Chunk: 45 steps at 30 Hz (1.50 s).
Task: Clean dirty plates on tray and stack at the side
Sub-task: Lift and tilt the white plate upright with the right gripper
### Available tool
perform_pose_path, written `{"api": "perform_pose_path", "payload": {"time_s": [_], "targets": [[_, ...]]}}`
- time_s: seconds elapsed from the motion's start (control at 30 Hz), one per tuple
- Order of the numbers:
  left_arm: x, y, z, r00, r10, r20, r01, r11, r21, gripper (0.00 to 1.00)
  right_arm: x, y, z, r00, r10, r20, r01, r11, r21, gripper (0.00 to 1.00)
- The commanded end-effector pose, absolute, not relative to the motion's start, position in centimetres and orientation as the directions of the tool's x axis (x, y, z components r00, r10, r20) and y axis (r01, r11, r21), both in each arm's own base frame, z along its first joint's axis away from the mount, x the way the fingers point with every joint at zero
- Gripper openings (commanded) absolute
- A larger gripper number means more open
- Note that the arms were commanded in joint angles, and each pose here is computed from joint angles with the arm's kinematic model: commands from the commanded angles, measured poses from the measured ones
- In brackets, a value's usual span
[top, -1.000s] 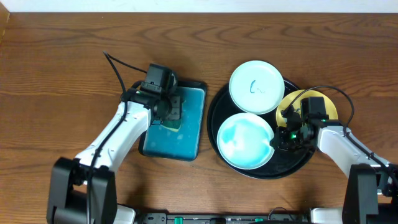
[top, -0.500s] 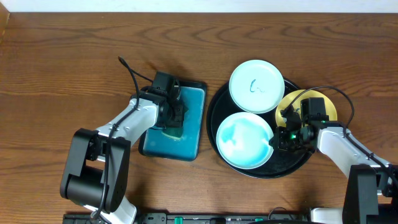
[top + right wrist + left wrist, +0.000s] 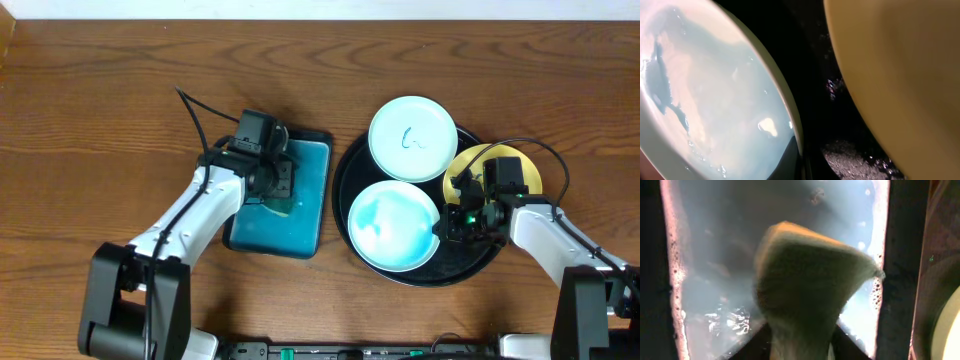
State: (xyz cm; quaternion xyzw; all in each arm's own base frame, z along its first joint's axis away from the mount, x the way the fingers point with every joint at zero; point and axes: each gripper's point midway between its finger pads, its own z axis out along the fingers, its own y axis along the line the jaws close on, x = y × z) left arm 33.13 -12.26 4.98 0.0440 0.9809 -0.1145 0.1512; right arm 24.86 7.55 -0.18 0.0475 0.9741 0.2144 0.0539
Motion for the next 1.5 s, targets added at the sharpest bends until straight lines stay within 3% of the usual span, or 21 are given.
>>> {"api": "perform_pose_path", "payload": {"time_s": [0.0, 0.2, 0.5, 0.87, 1.07, 1.13, 1.4, 1.47], "targets": [[32.9, -11.9, 4.5, -0.955, 0.057, -0.292, 0.12, 0.972, -0.201, 0.51, 23.9, 6.0, -0.4, -0.989, 0.105, -0.104, 0.066, 0.944, 0.322, 0.01], [32.1, -11.7, 3.6, -0.963, 0.06, -0.264, 0.114, 0.974, -0.197, 0.51, 25.2, 5.6, 2.3, -0.968, 0.092, -0.232, 0.019, 0.955, 0.295, 0.01], [32.0, -11.8, 2.4, -0.955, 0.059, -0.291, 0.122, 0.971, -0.205, 0.51, 26.4, 5.5, 5.6, -0.914, -0.011, -0.405, -0.066, 0.99, 0.123, 0.01], [32.1, -12.4, 2.1, -0.948, 0.062, -0.312, 0.139, 0.963, -0.231, 0.5, 29.3, 4.5, 11.3, -0.809, -0.076, -0.583, -0.054, 0.997, -0.054, 0.01], [32.2, -12.5, 1.5, -0.95, 0.063, -0.305, 0.137, 0.963, -0.23, 0.5, 30.6, 5.1, 14.8, -0.732, -0.252, -0.633, -0.104, 0.96, -0.261, 0.01], [32.0, -12.4, 0.9, -0.956, 0.064, -0.287, 0.133, 0.965, -0.228, 0.48, 30.7, 5.0, 15.5, -0.713, -0.308, -0.631, -0.106, 0.936, -0.337, 0.01], [31.4, -12.2, -0.9, -0.97, 0.068, -0.233, 0.121, 0.968, -0.218, 0.12, 30.6, 5.8, 17.7, -0.64, -0.473, -0.605, -0.102, 0.833, -0.543, 0.01], [31.5, -12.2, -0.9, -0.969, 0.068, -0.237, 0.121, 0.968, -0.219, 0.08, 30.7, 6.4, 18.4, -0.614, -0.506, -0.606, -0.1, 0.812, -0.576, 0.01]]}}
